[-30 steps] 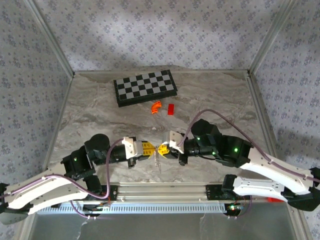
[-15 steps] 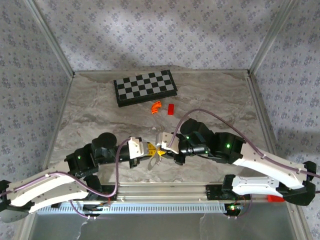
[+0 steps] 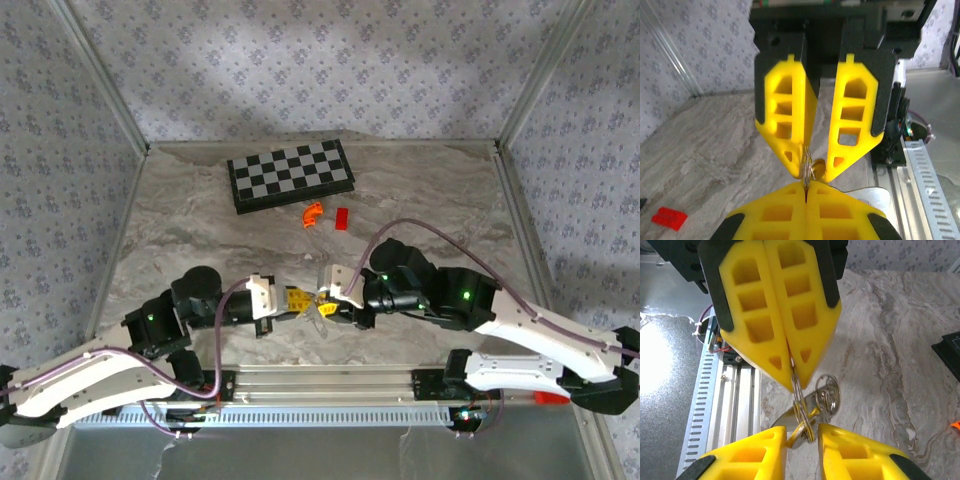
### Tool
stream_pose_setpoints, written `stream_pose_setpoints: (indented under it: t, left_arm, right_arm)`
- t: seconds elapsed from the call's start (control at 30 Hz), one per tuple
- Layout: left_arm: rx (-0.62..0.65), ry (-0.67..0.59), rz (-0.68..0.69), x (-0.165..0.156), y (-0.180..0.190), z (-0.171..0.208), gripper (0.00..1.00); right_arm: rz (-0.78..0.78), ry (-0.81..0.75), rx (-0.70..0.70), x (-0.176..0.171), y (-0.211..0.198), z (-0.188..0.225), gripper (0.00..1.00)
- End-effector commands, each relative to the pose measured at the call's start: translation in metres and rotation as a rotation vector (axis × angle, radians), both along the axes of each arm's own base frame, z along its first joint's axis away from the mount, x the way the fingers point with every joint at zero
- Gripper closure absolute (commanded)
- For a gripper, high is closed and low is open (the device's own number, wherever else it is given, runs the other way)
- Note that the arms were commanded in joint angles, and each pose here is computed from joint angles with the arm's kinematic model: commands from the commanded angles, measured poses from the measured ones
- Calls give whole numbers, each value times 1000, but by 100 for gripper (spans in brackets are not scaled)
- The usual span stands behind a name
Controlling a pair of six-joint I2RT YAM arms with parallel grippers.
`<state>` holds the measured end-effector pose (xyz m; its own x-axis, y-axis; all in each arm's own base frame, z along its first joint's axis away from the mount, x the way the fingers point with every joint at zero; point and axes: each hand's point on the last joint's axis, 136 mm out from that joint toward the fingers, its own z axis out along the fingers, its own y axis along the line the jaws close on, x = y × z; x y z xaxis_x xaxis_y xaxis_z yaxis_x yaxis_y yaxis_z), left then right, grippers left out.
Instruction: Put the keys on the keyring
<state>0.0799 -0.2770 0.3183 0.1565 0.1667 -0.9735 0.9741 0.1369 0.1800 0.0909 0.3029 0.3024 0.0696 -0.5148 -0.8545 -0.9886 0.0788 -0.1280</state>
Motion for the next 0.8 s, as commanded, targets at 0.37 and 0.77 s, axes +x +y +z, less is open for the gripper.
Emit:
stream_pose_setpoints:
  t: [0.37, 0.77]
  left_arm:
    - [-129, -26, -66, -14, 4, 36, 100]
    - [-177, -39, -80, -17, 4, 44, 100]
  right_arm:
    - [30, 10, 91, -2, 5, 17, 76]
    - [41, 42, 54, -2, 7, 1, 100]
